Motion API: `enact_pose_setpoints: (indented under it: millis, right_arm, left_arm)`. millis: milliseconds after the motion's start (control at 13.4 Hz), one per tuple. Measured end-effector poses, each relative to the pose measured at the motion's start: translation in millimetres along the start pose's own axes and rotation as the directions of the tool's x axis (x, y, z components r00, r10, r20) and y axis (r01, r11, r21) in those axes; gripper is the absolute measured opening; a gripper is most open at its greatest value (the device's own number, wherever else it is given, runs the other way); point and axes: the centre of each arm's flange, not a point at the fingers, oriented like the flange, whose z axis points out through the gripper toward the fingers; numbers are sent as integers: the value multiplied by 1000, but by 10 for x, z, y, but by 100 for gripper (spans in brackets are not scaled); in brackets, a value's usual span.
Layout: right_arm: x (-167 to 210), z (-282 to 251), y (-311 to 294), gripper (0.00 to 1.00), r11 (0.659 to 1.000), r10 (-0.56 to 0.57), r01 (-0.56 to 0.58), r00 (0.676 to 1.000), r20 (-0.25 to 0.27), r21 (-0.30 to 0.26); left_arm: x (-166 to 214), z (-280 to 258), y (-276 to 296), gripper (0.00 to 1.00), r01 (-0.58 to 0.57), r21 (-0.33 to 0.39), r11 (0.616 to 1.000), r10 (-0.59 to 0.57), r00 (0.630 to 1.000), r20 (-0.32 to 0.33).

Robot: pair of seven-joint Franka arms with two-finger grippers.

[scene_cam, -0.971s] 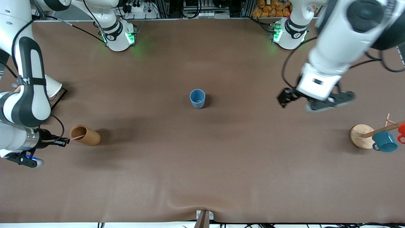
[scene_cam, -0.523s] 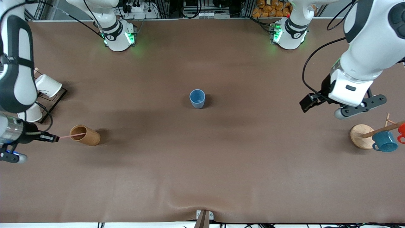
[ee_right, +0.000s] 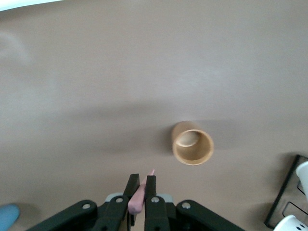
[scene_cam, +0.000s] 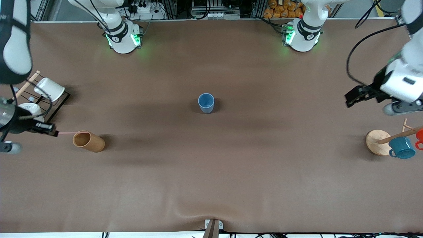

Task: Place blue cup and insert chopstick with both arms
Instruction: 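Open and raise the left gripper while the right gripper lifts the chopstick, then carry the pink chopstick with the right gripper over the blue cup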

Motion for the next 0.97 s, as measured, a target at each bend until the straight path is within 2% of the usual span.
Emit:
enact_pose_setpoints:
  millis: [299,523,747,971]
  right_arm:
    - [-186,-17,-956,9,988,-157,157,988,-3,6]
    - [-460,54,-1793,9,957,-292,292,956,14,9]
    - [-811,108,-2441,9,903,-429,429,902,55,13]
    - [-1163,111,-3022,9,834,-551,551,833,52,20]
  left_arm:
    - [-131,-168,-535,100,-46,-26,999,47,998,41]
    - [-228,-171,-729,100,-56,-41,998,59,996,65]
    - [-308,-199,-739,100,-58,-45,997,61,996,64]
    - [-369,-265,-758,100,-56,-46,997,59,997,53]
